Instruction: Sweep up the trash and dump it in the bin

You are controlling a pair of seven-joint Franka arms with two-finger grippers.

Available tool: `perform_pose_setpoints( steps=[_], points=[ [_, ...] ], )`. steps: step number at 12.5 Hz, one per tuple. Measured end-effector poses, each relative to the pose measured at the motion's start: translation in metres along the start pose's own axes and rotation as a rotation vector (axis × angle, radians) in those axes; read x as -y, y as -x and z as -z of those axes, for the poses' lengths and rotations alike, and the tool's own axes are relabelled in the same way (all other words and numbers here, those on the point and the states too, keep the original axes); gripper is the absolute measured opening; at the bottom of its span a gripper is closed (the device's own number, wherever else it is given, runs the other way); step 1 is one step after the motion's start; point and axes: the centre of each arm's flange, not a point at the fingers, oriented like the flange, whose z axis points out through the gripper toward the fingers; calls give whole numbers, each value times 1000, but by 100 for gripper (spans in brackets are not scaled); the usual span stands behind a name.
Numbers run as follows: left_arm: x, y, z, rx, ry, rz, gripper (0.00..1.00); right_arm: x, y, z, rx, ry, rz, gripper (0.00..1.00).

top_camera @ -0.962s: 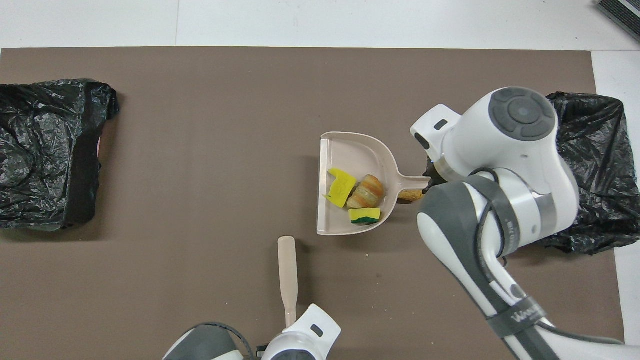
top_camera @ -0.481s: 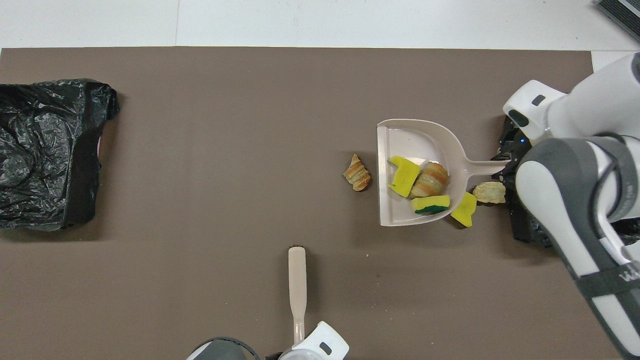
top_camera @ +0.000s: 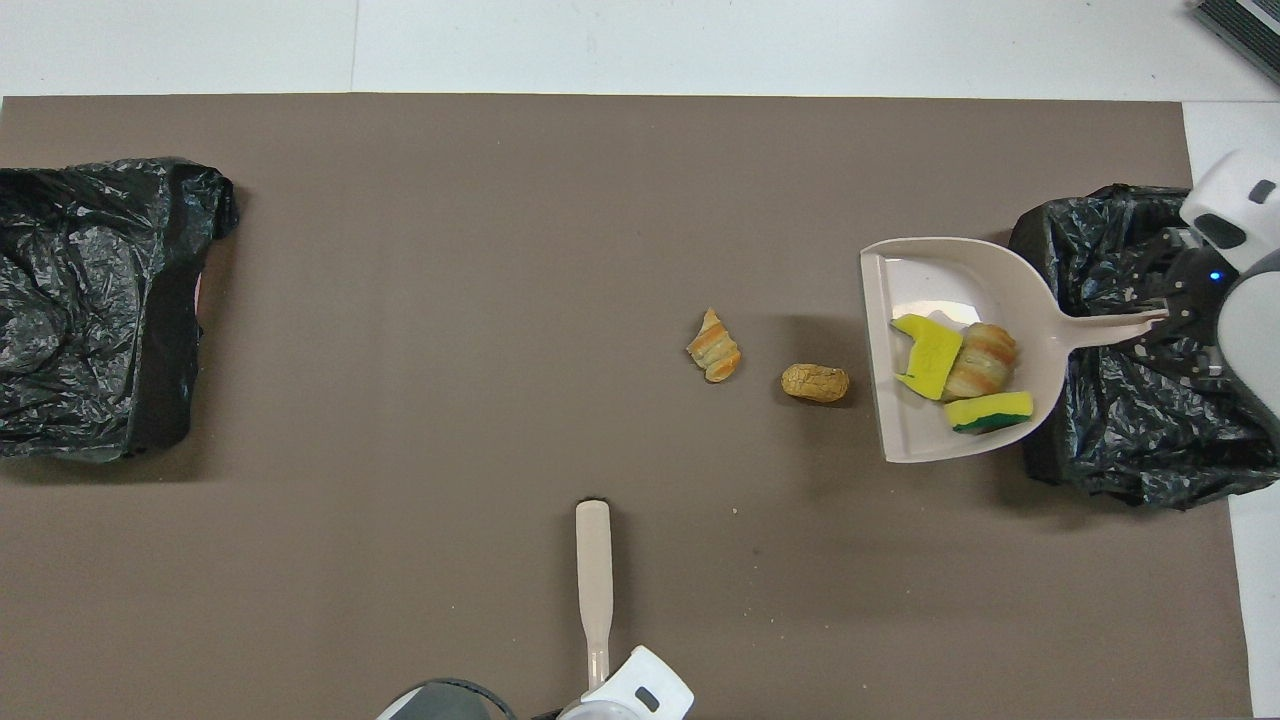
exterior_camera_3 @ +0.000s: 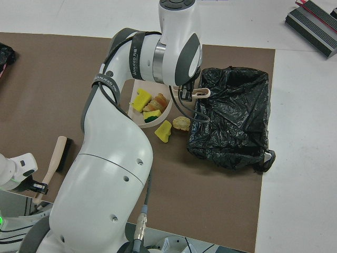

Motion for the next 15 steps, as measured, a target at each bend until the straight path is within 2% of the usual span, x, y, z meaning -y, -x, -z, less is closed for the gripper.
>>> perform_pose_setpoints(
  steps=[3, 4, 7, 9, 11, 13, 15],
  points=[
    [-2, -6, 1, -18, 30, 10, 32, 9, 61, 12, 18, 20, -3, 32],
    [0, -11, -1, -17, 33, 21, 39, 11, 79, 15, 43, 22, 8, 32],
    [6, -33, 0, -15, 40, 37, 74, 10, 119, 29, 131, 29, 3, 32],
    [12, -61, 12, -25, 63, 6, 99, 8, 145, 39, 193, 36, -14, 32],
    [22, -98, 32, -46, 83, -13, 100, 5, 160, 44, 253, 36, -19, 32],
    [36, -137, 58, -80, 64, -32, 100, 4, 168, 47, 315, 34, -19, 32],
    [58, -180, 93, -114, 72, -38, 100, 6, 174, 51, 402, 20, -66, 32]
  ],
)
